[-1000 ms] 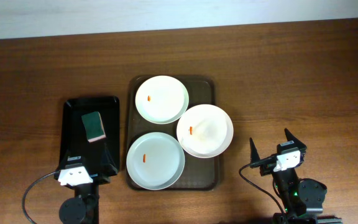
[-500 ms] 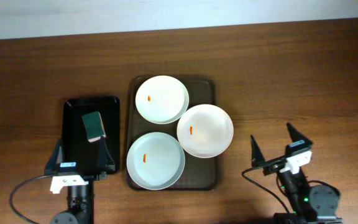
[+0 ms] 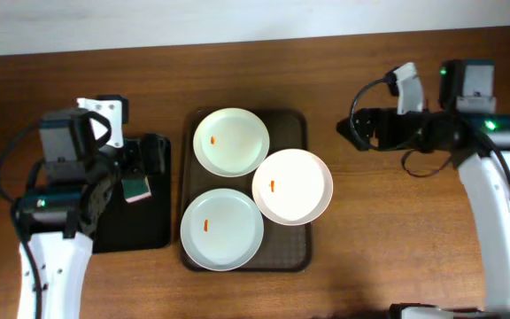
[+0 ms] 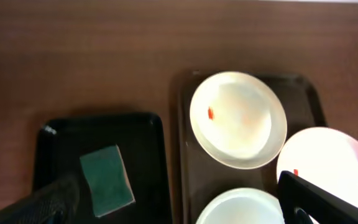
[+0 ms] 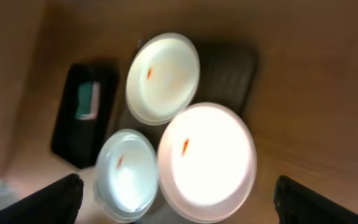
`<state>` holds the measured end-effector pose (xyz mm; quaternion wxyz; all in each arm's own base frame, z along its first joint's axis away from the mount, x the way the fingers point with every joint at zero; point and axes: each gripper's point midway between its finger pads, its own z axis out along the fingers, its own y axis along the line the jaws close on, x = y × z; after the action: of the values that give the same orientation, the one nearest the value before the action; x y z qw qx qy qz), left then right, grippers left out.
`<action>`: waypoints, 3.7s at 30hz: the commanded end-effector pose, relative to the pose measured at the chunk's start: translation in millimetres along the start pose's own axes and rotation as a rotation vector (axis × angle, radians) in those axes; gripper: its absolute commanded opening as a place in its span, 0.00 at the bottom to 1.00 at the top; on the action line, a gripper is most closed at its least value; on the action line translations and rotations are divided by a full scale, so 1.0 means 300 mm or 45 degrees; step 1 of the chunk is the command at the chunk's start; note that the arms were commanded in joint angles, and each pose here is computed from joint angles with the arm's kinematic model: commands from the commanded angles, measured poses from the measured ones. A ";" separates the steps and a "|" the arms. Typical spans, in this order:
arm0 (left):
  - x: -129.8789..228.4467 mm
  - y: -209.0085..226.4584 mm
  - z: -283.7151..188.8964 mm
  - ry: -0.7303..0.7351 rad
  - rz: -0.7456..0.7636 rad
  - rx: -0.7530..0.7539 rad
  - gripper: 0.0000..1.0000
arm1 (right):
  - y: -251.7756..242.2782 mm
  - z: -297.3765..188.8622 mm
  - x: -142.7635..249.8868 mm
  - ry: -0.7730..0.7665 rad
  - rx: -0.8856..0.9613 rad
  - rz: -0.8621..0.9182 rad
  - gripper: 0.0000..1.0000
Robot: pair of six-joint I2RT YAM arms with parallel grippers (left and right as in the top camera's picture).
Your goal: Clean dirty plates on tray and stack at the side
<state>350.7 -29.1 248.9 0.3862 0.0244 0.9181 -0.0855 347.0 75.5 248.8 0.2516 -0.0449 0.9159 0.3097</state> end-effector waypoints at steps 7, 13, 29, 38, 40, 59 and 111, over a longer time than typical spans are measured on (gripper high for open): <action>0.033 0.243 -0.033 0.016 -0.442 -0.310 1.00 | -0.291 0.407 0.388 0.603 0.617 0.246 0.78; 0.068 0.270 -0.043 0.064 -0.438 -0.341 1.00 | -0.405 0.481 0.441 0.649 0.728 0.236 0.25; 0.127 0.223 0.081 0.237 -0.228 -0.206 0.95 | -0.296 0.373 0.246 0.445 0.683 0.075 0.52; 0.508 0.420 0.559 0.744 -0.382 -0.476 0.60 | -0.101 0.279 0.117 0.241 0.455 0.013 0.57; 0.588 0.443 0.617 0.816 -0.394 -0.476 0.39 | -0.100 0.281 0.109 0.229 0.452 0.008 0.58; 0.456 0.400 0.501 0.799 -0.273 -0.395 0.50 | -0.094 0.284 0.111 0.231 0.450 0.002 0.59; -0.039 -0.116 0.512 0.406 0.115 -0.042 0.00 | -0.072 0.938 -0.056 0.324 0.288 -0.163 0.49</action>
<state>458.3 -78.7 145.8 0.2221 0.0584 0.9724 -0.0406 481.1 218.6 57.7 0.1561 -0.1072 0.9644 0.1844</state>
